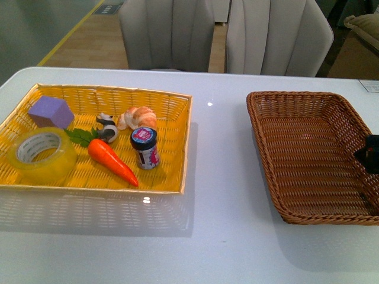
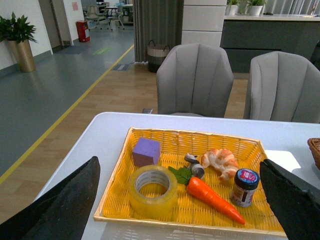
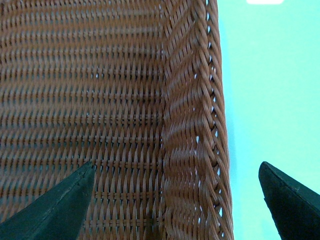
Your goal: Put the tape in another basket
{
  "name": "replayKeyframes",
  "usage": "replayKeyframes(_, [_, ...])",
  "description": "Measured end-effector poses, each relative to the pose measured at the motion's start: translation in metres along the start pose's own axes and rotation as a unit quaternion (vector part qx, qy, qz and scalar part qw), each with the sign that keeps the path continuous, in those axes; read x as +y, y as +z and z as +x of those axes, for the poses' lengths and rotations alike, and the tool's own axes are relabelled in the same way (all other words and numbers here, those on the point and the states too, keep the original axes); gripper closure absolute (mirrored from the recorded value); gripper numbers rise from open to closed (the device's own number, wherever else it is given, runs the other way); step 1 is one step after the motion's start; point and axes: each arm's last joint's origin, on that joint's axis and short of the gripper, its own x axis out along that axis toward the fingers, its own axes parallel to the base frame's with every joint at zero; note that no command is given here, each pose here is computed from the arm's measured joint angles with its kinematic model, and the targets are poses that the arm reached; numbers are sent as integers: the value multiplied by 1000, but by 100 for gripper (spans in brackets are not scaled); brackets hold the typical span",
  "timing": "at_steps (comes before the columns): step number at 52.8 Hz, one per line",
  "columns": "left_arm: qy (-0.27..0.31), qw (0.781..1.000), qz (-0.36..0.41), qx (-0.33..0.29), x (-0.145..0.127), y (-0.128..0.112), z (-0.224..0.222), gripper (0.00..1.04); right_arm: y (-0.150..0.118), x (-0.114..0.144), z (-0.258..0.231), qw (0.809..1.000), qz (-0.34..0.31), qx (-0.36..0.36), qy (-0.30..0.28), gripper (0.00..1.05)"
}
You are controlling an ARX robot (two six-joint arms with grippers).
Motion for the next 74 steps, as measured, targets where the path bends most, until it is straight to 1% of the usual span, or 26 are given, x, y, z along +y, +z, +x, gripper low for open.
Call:
replayKeyframes(27, [0,1000,0,0,0,0,0,9,-12,0,26,999,13,35,-5,10])
replayKeyframes(30, [0,1000,0,0,0,0,0,9,-14,1,27,999,13,37,-4,17])
replayKeyframes(36, [0,1000,0,0,0,0,0,9,-17,1,30,999,12,43,-7,43])
replayKeyframes(40, [0,1000,0,0,0,0,0,9,-17,1,30,999,11,45,-8,54])
replayKeyframes(42, [0,1000,0,0,0,0,0,9,-18,1,30,999,8,46,-6,62])
replayKeyframes(43, [0,1000,0,0,0,0,0,9,-18,1,30,999,7,46,-6,64])
replayKeyframes(48, [0,1000,0,0,0,0,0,9,-18,3,31,999,-2,47,1,80])
replayKeyframes(49, [0,1000,0,0,0,0,0,9,-18,4,31,999,-3,48,1,81])
replayKeyframes(51, [0,1000,0,0,0,0,0,9,-18,6,31,999,-6,47,7,89])
replayKeyframes(53, [0,1000,0,0,0,0,0,9,-18,8,31,999,-8,47,12,94])
replayKeyframes(56, [0,1000,0,0,0,0,0,9,-19,12,31,999,-11,47,17,99])
replayKeyframes(65, [0,1000,0,0,0,0,0,9,-20,28,30,998,-25,46,31,99])
replayKeyframes(74, [0,1000,0,0,0,0,0,9,-23,56,26,997,-39,50,50,99])
